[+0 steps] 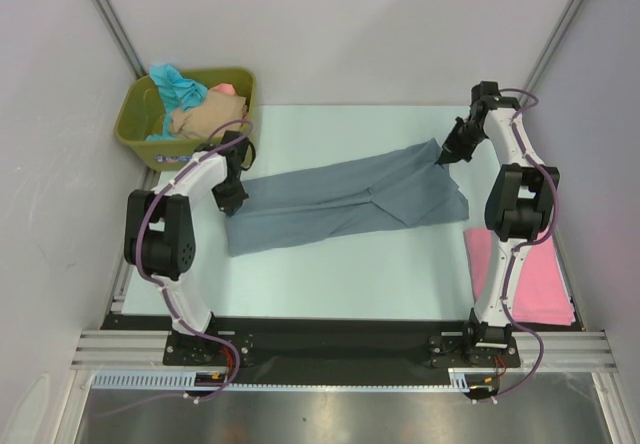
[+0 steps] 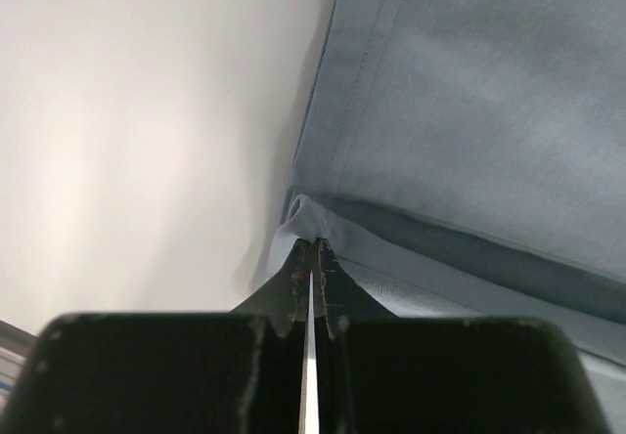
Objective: Fold and stack the t-shirts
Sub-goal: Fold the tshirt
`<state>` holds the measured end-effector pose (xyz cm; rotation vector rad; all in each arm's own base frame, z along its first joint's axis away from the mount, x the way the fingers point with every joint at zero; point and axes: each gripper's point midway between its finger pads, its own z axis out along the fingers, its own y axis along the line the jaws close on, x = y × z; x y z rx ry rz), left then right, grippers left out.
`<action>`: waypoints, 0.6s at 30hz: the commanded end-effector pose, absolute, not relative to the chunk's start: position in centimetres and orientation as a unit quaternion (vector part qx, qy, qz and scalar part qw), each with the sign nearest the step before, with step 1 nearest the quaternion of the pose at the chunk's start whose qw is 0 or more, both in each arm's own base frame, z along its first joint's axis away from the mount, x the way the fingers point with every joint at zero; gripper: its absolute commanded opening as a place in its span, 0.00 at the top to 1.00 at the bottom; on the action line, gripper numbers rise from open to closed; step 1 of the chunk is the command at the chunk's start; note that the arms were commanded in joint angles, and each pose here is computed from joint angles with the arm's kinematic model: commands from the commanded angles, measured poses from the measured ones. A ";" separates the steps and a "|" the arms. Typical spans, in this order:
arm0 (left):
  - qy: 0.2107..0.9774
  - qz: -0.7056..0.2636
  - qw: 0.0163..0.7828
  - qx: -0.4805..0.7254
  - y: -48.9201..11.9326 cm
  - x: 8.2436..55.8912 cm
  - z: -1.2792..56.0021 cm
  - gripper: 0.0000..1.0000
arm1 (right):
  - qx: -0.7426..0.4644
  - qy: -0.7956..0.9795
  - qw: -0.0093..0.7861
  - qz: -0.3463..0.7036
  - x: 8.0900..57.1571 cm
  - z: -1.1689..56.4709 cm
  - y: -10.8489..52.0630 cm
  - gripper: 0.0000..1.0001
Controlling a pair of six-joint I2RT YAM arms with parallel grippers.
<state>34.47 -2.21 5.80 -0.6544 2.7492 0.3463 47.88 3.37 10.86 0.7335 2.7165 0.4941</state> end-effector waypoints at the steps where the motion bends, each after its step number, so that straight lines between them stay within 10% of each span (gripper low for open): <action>1: 0.944 0.111 0.202 -0.234 -1.4 34.8 10.6 1.00 | 0.244 0.940 0.165 0.173 47.0 14.1 3.6 1.00; 18: 0.923 -0.029 0.230 -0.307 -3.5 21.4 11.3 0.98 | 0.237 0.952 0.144 0.128 29.9 15.8 5.0 1.00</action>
